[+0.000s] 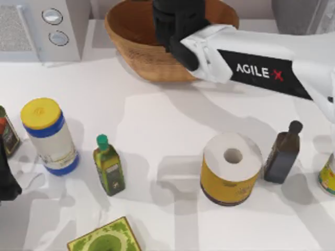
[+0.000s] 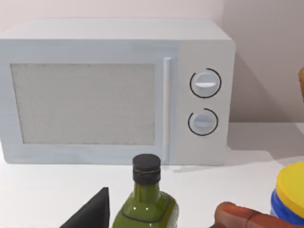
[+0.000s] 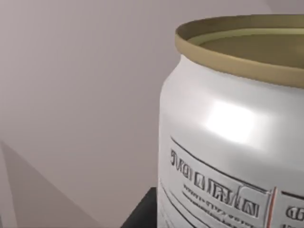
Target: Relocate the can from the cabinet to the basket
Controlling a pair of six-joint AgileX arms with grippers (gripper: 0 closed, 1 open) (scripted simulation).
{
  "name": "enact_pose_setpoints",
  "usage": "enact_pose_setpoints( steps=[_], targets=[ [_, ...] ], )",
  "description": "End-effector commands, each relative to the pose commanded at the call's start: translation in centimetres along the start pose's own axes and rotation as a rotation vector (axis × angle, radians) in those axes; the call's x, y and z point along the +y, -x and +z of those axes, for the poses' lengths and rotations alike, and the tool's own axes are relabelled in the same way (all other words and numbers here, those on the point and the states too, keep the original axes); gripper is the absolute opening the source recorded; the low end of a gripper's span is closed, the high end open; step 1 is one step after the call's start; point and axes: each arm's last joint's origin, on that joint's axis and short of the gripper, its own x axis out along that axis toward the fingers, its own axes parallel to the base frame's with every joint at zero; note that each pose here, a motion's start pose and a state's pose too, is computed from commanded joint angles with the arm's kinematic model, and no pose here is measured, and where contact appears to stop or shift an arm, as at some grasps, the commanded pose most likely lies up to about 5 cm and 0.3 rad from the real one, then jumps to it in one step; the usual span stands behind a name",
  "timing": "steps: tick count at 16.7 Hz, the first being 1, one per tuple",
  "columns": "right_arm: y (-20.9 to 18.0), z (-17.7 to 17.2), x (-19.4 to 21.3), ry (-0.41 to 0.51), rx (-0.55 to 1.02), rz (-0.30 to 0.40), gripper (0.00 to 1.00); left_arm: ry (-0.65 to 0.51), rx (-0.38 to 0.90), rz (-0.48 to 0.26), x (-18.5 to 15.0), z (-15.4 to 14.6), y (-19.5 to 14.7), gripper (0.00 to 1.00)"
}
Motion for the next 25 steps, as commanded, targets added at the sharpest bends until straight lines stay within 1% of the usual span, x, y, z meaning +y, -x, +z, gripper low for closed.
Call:
enact_pose_setpoints(
  steps=[10, 11, 25],
  targets=[
    [0.00, 0.00, 0.00, 0.000, 0.000, 0.000, 0.98, 0.000, 0.000, 0.000, 0.00, 0.00, 0.00, 1.00],
    [0.00, 0.00, 0.00, 0.000, 0.000, 0.000, 1.00, 0.000, 0.000, 0.000, 0.00, 0.00, 0.00, 1.00],
    [0.00, 0.00, 0.00, 0.000, 0.000, 0.000, 1.00, 0.000, 0.000, 0.000, 0.00, 0.00, 0.00, 1.00]
  ],
)
